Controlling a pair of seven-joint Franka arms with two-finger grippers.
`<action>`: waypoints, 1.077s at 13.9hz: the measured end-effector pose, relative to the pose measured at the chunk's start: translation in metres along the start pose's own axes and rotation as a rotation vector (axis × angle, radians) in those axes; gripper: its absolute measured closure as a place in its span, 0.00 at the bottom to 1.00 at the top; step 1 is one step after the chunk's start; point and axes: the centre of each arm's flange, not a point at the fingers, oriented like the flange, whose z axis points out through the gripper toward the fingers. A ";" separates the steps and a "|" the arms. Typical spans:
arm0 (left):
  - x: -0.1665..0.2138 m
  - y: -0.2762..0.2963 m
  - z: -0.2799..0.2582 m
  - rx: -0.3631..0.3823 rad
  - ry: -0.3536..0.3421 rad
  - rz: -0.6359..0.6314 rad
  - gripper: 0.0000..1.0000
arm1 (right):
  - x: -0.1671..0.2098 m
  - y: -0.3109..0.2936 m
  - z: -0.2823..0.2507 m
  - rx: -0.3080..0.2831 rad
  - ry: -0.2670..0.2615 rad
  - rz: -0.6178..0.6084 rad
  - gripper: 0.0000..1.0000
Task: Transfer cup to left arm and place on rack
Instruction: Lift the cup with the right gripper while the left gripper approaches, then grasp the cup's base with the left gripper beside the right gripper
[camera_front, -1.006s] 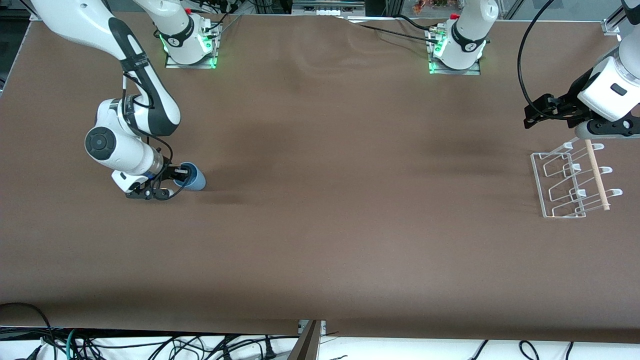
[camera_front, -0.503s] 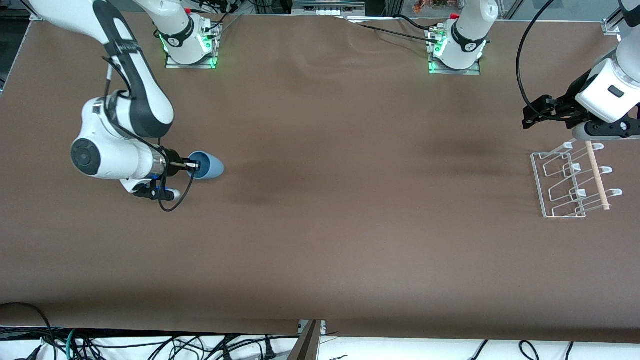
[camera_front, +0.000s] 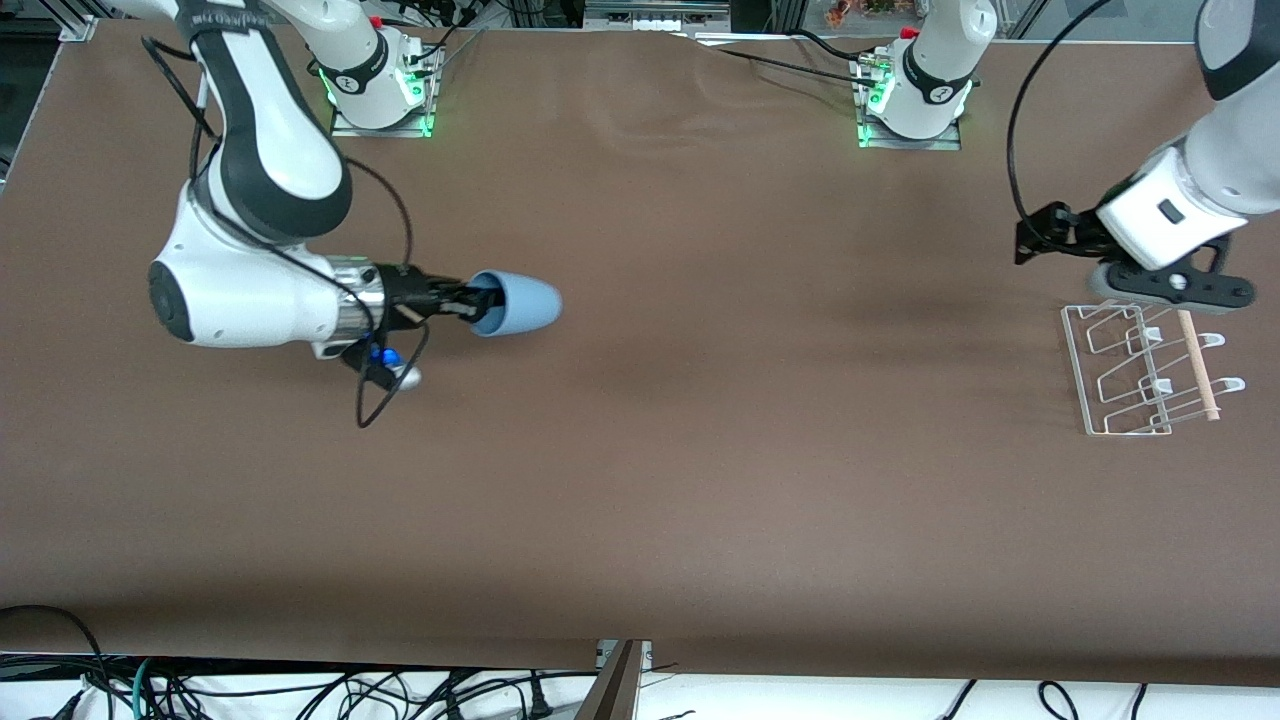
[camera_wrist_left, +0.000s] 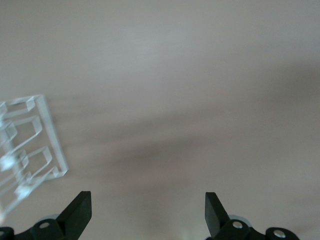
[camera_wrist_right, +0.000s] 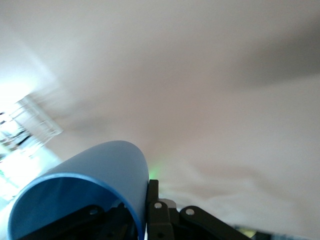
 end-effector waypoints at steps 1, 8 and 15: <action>0.002 0.011 -0.004 -0.054 0.018 0.073 0.00 | -0.018 -0.021 0.009 0.041 -0.034 0.026 0.96; 0.012 0.056 -0.010 -0.416 0.181 0.541 0.00 | -0.096 -0.100 0.078 0.226 -0.136 0.131 0.96; 0.023 0.107 0.000 -0.508 0.296 0.919 0.00 | -0.139 -0.148 0.130 0.343 -0.144 0.200 0.96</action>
